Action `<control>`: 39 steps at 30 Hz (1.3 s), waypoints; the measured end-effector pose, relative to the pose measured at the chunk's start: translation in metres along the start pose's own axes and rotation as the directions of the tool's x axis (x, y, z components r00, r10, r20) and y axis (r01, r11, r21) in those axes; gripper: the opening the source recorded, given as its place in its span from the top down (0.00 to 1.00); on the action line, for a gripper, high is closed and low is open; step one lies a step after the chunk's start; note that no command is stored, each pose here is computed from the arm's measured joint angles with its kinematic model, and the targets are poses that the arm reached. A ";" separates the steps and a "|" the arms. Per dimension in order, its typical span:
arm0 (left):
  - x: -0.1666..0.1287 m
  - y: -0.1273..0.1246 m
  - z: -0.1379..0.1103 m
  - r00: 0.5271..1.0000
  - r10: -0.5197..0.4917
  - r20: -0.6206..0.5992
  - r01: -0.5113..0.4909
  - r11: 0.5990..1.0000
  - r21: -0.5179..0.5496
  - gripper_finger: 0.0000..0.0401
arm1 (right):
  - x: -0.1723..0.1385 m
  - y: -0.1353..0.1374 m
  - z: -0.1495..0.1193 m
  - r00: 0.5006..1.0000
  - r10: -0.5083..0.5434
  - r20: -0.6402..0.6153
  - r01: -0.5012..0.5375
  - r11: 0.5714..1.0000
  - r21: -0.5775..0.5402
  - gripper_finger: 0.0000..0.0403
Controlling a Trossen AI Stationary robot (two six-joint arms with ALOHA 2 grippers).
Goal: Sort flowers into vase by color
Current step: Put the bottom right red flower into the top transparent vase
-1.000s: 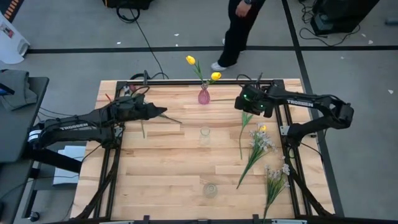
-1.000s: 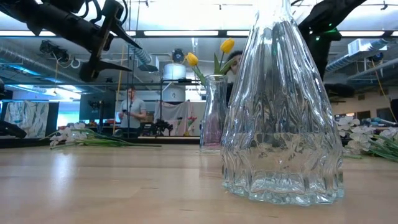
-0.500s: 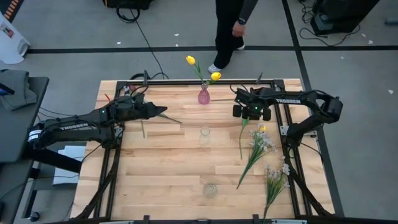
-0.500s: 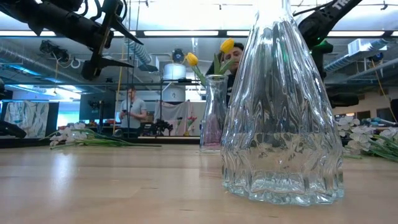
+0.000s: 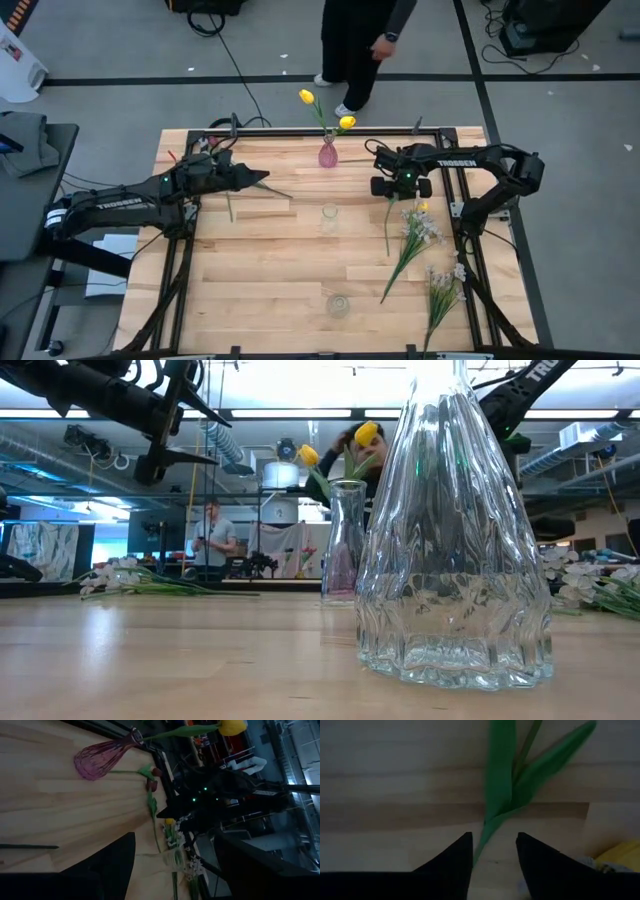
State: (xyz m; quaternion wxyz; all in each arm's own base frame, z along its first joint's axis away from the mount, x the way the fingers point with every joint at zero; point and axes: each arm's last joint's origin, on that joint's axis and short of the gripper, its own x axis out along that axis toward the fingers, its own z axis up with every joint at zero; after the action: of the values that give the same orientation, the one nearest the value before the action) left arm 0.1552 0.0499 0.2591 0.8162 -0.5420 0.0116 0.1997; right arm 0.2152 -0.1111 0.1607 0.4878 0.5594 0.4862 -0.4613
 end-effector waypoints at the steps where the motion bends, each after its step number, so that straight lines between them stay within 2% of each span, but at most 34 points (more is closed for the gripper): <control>1: 0.000 0.000 0.000 1.000 -0.003 0.001 0.003 1.000 0.000 0.31 | 0.000 0.000 0.000 1.000 0.000 0.009 0.000 1.000 0.011 0.56; 7: 0.000 -0.003 0.001 1.000 -0.028 0.012 0.028 1.000 -0.001 0.31 | 0.007 -0.005 0.003 0.998 -0.024 0.060 0.021 0.998 0.057 0.50; 25: 0.000 -0.004 0.002 0.999 -0.046 0.012 0.046 0.999 -0.001 0.31 | 0.022 -0.013 0.001 0.997 0.007 0.078 -0.019 0.988 0.153 0.54; 31: 0.000 -0.004 0.002 0.999 -0.045 0.013 0.045 0.999 -0.001 0.31 | 0.022 -0.014 0.001 0.998 0.000 0.070 -0.010 0.989 0.147 0.66; 39: 0.000 -0.004 0.002 0.999 -0.045 0.012 0.045 0.999 -0.001 0.31 | 0.023 -0.014 0.001 0.998 0.005 0.062 -0.011 0.994 0.106 0.93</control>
State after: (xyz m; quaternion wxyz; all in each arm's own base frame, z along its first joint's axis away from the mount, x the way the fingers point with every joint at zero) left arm 0.1562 0.0500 0.2637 0.8203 -0.5413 -0.0057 0.1846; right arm 0.2041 -0.1090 0.1368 0.4741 0.5718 0.4434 -0.5016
